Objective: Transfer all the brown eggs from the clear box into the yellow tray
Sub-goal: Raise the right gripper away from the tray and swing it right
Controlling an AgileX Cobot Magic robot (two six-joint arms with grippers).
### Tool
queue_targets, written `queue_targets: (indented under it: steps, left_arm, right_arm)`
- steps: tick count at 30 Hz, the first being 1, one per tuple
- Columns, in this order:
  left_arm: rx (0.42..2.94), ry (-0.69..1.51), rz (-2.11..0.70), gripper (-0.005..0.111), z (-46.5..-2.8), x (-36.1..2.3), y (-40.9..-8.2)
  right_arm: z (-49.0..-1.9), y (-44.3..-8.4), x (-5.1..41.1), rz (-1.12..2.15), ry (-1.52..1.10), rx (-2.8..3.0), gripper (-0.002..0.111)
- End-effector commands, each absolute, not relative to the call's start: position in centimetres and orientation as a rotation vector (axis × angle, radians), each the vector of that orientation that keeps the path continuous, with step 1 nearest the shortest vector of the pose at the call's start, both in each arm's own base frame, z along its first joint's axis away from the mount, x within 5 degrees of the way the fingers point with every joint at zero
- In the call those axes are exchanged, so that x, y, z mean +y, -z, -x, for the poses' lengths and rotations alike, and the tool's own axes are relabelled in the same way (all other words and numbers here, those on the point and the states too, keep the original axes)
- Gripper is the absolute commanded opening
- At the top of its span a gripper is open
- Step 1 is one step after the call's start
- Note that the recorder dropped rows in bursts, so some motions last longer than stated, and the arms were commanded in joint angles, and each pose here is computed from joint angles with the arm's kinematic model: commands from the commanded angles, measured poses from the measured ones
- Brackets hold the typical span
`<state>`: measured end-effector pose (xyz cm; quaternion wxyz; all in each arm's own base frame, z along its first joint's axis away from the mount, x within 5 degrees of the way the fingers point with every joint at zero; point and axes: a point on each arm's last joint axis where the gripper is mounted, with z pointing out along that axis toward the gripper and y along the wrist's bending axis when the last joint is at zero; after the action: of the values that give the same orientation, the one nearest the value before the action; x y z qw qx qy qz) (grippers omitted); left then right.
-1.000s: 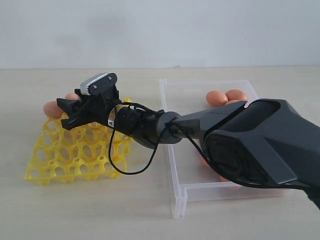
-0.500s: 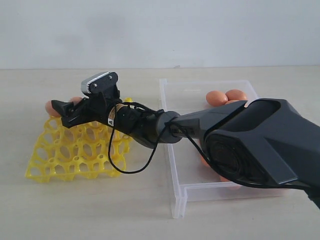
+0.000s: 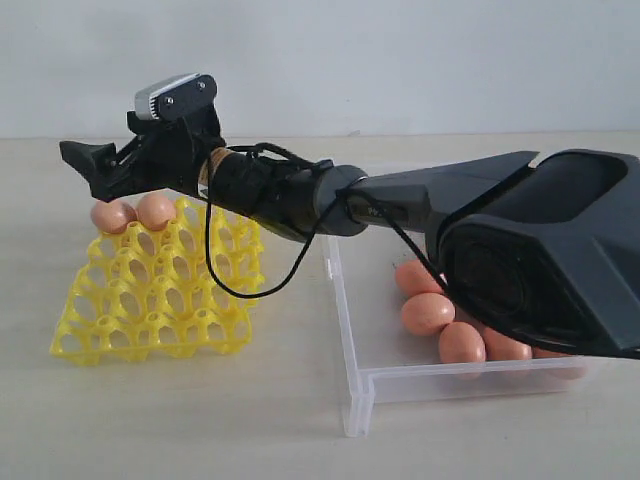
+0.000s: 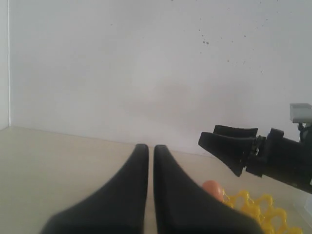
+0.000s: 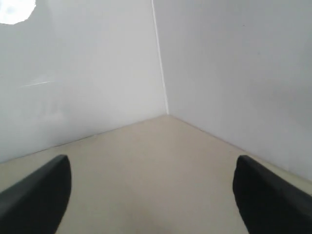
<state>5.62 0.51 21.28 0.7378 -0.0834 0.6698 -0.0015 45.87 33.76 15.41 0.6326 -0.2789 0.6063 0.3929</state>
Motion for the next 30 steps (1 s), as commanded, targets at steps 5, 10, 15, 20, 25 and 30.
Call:
queue_targets:
  steps: [5,10,15,20,25,30]
  left_arm:
    - [1.467,-0.002,0.177,0.004,-5.6,0.5,-21.4]
    - [1.467,-0.002,0.177,0.004,-5.6,0.5,-21.4]
    - [1.467,-0.002,0.177,0.004,-5.6,0.5,-21.4]
    - [1.467,-0.002,0.177,0.004,-5.6,0.5,-21.4]
    - [1.467,-0.002,0.177,0.004,-5.6,0.5,-21.4]
    - [1.467,-0.002,0.177,0.004,-5.6,0.5,-21.4]
  right_arm:
    - [-43.4,-20.7,34.4,0.875,-1.064,1.4,0.019]
    - [-40.9,-23.6,34.4,1.083,-1.178,1.363,0.0]
    - [-39.7,-24.4,33.7,1.293,-1.079,1.524,0.0]
    - [-38.8,-23.0,31.9,1.224,-1.154,1.705,0.0]
    - [-37.4,-21.3,28.8,1.194,-1.129,1.824,0.0]
    - [-34.9,-20.3,25.9,1.136,-0.926,1.937,0.0]
